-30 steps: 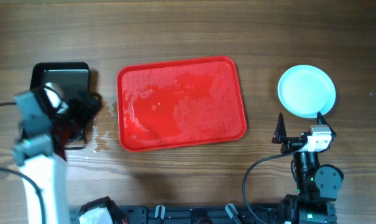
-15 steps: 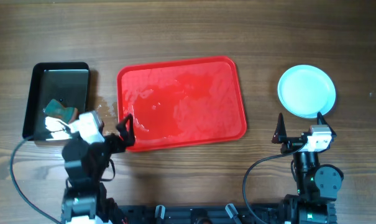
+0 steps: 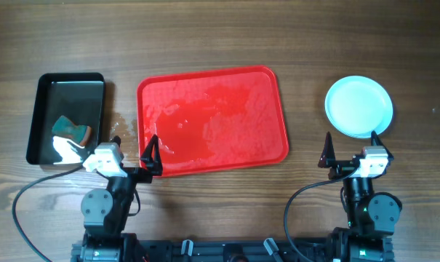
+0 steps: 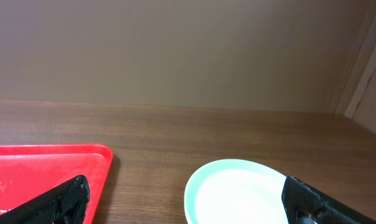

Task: Clean dirty plates on tray and stack at the side

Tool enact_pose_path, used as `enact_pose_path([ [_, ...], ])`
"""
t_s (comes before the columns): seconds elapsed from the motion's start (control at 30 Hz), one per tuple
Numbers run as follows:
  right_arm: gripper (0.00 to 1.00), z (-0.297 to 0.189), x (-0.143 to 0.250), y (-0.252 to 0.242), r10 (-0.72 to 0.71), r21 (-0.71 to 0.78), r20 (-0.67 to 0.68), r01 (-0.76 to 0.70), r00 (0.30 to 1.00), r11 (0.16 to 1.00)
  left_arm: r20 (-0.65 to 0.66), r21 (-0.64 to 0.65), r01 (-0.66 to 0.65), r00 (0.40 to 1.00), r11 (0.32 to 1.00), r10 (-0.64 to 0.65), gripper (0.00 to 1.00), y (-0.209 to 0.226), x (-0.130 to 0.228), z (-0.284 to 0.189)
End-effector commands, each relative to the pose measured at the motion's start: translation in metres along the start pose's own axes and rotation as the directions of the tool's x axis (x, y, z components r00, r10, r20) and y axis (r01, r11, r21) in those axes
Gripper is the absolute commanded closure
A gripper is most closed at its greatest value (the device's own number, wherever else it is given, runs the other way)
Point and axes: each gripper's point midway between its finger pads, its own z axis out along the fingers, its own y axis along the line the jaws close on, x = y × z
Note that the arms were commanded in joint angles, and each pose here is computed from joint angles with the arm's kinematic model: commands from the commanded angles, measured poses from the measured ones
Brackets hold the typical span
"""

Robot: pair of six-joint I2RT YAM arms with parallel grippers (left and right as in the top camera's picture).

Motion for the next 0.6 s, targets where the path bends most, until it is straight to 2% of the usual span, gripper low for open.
enact_pose_path([
  [0.0,0.00,-0.0008,-0.0026,-0.0037,-0.021,0.020,0.012,0.021,1.000,1.000,0.052,-0.020,-0.026,0.998,0.999,0.027,0.00,0.0074,0.0060,-0.0005],
  [0.57,0.00,-0.0008,-0.0026,-0.0037,-0.021,0.020,0.012,0.021,1.000,1.000,0.071,-0.001,-0.158,0.985,0.987,0.157,0.00,0.0010,0.0040,-0.0066],
])
